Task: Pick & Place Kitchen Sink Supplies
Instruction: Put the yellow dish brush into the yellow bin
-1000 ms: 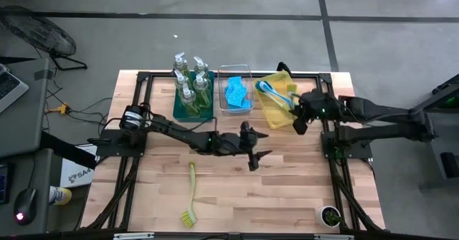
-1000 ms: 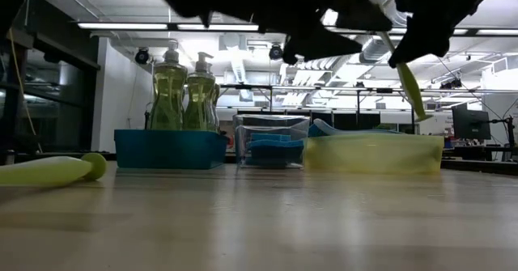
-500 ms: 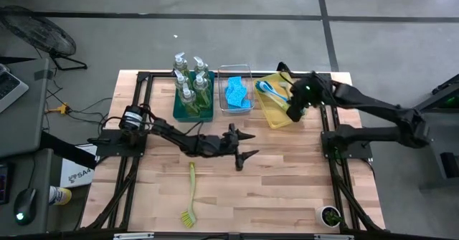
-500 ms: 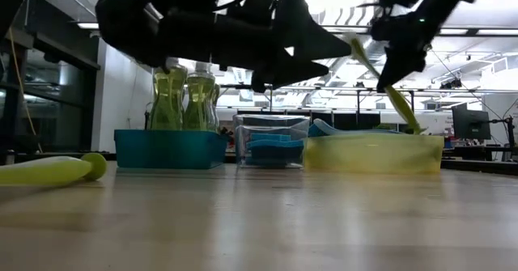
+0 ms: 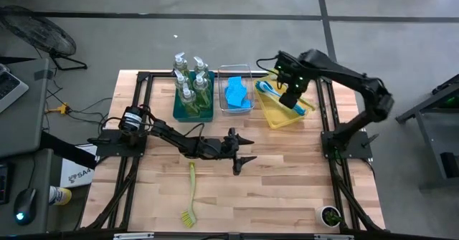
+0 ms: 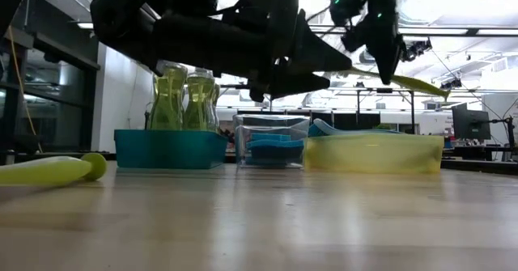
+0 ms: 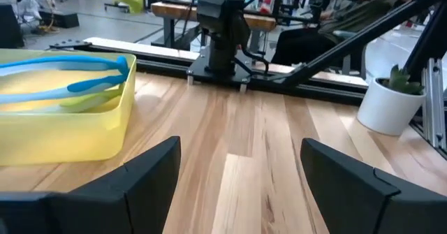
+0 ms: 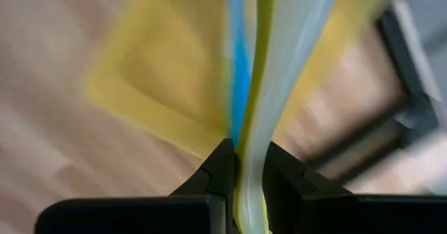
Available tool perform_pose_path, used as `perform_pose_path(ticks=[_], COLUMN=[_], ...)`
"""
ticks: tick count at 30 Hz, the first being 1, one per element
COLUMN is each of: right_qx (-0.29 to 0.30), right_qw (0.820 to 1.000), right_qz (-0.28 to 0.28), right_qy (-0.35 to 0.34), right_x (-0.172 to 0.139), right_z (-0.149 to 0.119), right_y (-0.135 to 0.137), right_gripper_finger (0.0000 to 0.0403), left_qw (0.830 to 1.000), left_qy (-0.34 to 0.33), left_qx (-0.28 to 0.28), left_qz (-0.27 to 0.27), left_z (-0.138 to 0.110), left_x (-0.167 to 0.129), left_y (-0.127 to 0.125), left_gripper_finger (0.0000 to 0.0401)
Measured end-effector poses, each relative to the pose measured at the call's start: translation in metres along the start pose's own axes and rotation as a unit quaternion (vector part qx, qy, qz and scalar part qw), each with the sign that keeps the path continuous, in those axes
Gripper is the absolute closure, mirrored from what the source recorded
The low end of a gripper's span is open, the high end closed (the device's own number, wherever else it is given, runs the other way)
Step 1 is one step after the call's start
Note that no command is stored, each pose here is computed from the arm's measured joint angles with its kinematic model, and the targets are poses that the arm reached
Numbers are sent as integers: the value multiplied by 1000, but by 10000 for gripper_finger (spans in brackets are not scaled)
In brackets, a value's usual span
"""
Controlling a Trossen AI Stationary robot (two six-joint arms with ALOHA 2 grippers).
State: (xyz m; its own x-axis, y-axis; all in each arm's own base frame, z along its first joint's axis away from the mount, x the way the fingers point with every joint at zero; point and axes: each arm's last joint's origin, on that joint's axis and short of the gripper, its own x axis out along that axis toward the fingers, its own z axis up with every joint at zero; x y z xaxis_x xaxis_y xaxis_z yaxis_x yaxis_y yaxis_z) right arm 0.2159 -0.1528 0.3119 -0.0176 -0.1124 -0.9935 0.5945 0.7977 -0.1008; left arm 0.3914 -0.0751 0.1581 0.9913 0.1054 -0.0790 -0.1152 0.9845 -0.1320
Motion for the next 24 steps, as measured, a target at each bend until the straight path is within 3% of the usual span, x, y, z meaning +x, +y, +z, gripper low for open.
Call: perform_pose_path(ticks=[4, 6, 15, 24], right_qx=[29, 39, 80, 101], right_qw=[994, 990, 976, 970], right_qz=[-86, -98, -68, -4], right_qy=[68, 97, 188, 223], right_x=[11, 22, 74, 94], right_z=[17, 24, 47, 51], right_y=[-8, -12, -35, -53], right_gripper_finger=[362, 362, 362, 359], left_qw=[1000, 1000, 1000, 1000], left_qy=[8, 7, 19, 20], left_qx=[-1, -3, -14, -10], left_qz=[1, 1, -6, -6], left_z=[-1, -1, -3, -4], left_x=[0, 0, 0, 0], left_y=[0, 0, 0, 0], left_gripper_finger=[110, 110, 110, 110])
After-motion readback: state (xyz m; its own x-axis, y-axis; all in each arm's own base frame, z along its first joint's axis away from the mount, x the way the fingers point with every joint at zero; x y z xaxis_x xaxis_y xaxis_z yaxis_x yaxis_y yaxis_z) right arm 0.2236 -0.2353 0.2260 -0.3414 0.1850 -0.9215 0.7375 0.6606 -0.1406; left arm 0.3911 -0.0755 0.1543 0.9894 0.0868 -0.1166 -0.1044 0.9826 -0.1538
